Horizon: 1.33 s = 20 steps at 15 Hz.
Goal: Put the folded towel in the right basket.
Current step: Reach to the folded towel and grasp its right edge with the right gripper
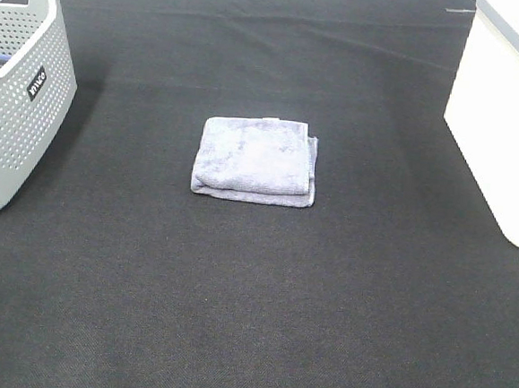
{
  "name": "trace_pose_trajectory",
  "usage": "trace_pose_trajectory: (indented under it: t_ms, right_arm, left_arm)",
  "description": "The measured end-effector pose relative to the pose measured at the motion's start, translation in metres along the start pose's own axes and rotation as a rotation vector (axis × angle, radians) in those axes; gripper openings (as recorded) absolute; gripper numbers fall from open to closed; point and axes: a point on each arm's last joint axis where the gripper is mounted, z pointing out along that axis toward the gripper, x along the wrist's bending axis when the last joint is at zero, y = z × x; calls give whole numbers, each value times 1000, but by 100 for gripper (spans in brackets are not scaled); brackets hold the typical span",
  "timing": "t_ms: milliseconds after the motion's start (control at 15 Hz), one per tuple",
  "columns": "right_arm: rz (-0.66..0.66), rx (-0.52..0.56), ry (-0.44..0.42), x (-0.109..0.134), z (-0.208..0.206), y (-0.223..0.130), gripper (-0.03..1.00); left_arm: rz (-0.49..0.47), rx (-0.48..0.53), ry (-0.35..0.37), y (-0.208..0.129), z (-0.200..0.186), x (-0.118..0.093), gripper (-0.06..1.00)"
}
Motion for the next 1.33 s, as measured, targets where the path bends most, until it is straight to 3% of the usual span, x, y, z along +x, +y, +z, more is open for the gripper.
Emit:
trace_pose_trajectory:
  t_ms: [1333]
  right_arm:
    - [0, -4, 0, 0, 0, 0, 61]
  left_arm:
    - [0, 0, 0, 0, 0, 0, 97]
